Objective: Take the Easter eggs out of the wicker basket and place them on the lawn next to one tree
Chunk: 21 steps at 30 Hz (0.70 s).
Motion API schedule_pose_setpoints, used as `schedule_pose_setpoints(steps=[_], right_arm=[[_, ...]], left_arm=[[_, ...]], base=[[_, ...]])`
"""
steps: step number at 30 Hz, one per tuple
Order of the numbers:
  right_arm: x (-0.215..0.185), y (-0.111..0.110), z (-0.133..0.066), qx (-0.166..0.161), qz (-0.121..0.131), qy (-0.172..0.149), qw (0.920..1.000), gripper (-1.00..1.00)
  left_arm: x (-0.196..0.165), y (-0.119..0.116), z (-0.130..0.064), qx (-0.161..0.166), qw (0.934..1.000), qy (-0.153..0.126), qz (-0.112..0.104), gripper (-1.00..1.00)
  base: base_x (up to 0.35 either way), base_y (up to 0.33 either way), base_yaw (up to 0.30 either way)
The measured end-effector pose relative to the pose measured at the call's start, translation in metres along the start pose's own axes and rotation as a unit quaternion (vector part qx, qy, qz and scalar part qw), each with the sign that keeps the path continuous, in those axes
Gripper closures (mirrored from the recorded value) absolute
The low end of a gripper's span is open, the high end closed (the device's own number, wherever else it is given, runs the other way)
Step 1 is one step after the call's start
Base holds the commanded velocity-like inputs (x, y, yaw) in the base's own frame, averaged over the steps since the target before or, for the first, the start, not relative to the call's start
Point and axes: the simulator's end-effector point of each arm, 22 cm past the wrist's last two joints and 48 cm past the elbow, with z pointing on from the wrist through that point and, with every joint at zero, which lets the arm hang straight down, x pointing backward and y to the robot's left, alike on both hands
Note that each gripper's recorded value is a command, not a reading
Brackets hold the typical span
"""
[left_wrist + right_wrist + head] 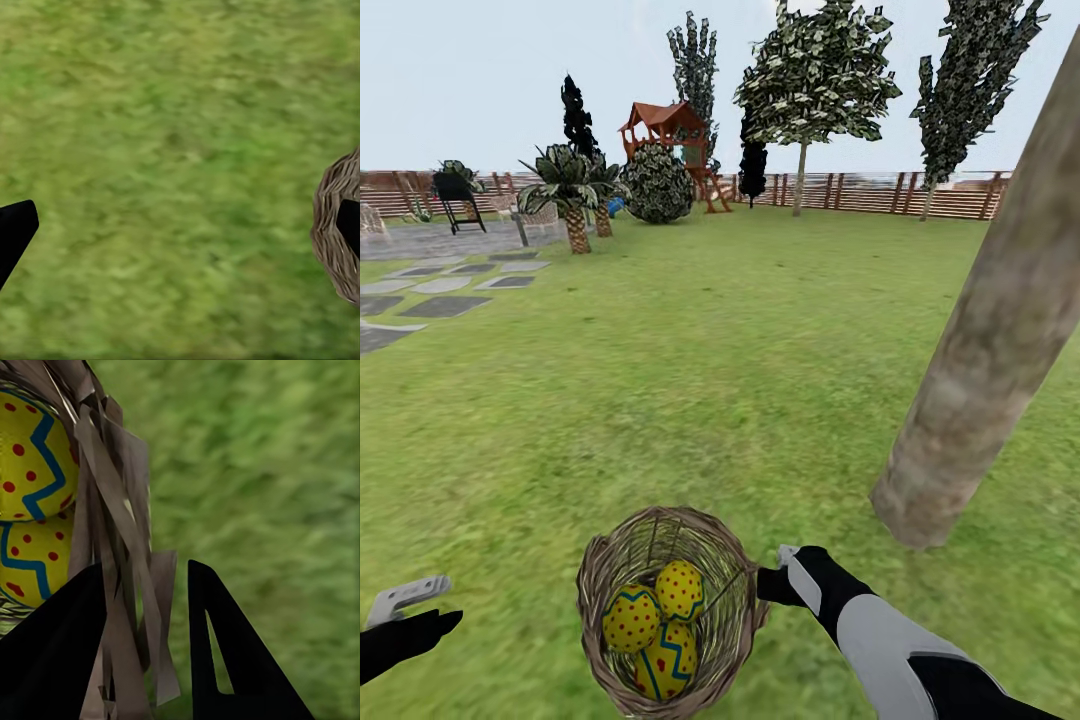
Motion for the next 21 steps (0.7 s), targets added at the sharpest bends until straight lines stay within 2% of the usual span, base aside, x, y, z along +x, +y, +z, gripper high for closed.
schedule_pose_setpoints(steps=[21], right_arm=[[0.018, -0.01, 0.039, -0.001, 0.0, -0.001, 1.0, 1.0]], left_arm=[[0.031, 0.001, 0.032, 0.0, 1.0, 0.0, 0.0, -1.0]], base=[[0.0, 0.0, 0.0]])
